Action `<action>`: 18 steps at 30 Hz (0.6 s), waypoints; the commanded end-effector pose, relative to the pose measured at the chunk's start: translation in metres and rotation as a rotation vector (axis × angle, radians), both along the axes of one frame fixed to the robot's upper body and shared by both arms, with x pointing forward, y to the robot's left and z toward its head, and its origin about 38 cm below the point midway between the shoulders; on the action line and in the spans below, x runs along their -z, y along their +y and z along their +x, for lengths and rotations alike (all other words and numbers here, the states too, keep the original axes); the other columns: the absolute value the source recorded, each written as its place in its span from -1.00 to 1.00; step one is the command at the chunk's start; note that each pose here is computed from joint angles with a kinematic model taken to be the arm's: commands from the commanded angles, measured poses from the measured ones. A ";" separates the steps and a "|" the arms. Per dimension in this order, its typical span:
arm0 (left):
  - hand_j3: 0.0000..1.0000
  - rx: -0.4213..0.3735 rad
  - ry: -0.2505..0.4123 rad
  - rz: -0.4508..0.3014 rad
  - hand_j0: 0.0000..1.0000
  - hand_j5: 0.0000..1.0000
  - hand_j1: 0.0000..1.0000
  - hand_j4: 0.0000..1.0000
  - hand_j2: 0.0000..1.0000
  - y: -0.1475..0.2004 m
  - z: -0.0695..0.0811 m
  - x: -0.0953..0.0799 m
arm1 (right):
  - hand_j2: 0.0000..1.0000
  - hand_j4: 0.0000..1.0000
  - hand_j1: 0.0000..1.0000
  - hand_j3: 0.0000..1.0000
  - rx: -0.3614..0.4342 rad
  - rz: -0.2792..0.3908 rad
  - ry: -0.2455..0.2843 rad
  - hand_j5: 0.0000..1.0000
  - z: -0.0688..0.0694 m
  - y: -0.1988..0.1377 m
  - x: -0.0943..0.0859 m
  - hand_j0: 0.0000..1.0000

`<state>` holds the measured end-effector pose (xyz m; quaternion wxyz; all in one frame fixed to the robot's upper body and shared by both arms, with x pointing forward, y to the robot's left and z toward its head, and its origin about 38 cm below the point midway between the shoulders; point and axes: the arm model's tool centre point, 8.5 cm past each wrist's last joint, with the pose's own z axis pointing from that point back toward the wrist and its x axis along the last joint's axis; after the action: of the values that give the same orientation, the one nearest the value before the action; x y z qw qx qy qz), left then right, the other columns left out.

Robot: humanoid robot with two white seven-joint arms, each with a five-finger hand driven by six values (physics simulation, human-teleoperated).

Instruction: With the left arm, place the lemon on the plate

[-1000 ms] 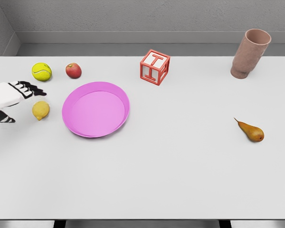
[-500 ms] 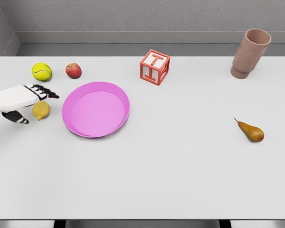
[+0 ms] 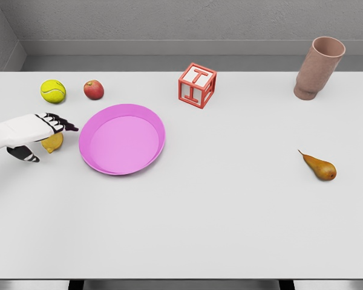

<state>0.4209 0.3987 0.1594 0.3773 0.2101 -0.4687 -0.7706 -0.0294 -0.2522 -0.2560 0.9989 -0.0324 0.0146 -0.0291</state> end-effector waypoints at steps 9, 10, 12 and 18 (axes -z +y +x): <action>0.71 0.002 0.005 0.047 0.71 0.71 0.71 0.71 0.71 0.003 0.000 0.004 | 1.00 1.00 1.00 1.00 0.000 0.000 0.000 1.00 0.000 0.000 0.000 1.00; 0.69 0.002 0.005 0.047 0.69 0.69 0.69 0.69 0.69 0.003 0.000 0.004 | 1.00 1.00 1.00 1.00 0.000 0.000 0.000 1.00 0.000 0.000 0.000 1.00; 0.68 0.003 0.005 0.054 0.68 0.68 0.68 0.68 0.68 0.003 0.000 0.005 | 1.00 1.00 1.00 1.00 0.000 0.000 0.000 1.00 0.000 0.000 0.000 1.00; 0.60 0.000 0.017 0.071 0.60 0.60 0.60 0.60 0.60 0.005 -0.001 0.010 | 1.00 1.00 1.00 1.00 0.000 0.000 0.000 1.00 0.000 0.000 0.000 1.00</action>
<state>0.4208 0.4017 0.1514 0.3712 0.2163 -0.4423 -0.7873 -0.0294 -0.2522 -0.2560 0.9989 -0.0324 0.0146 -0.0291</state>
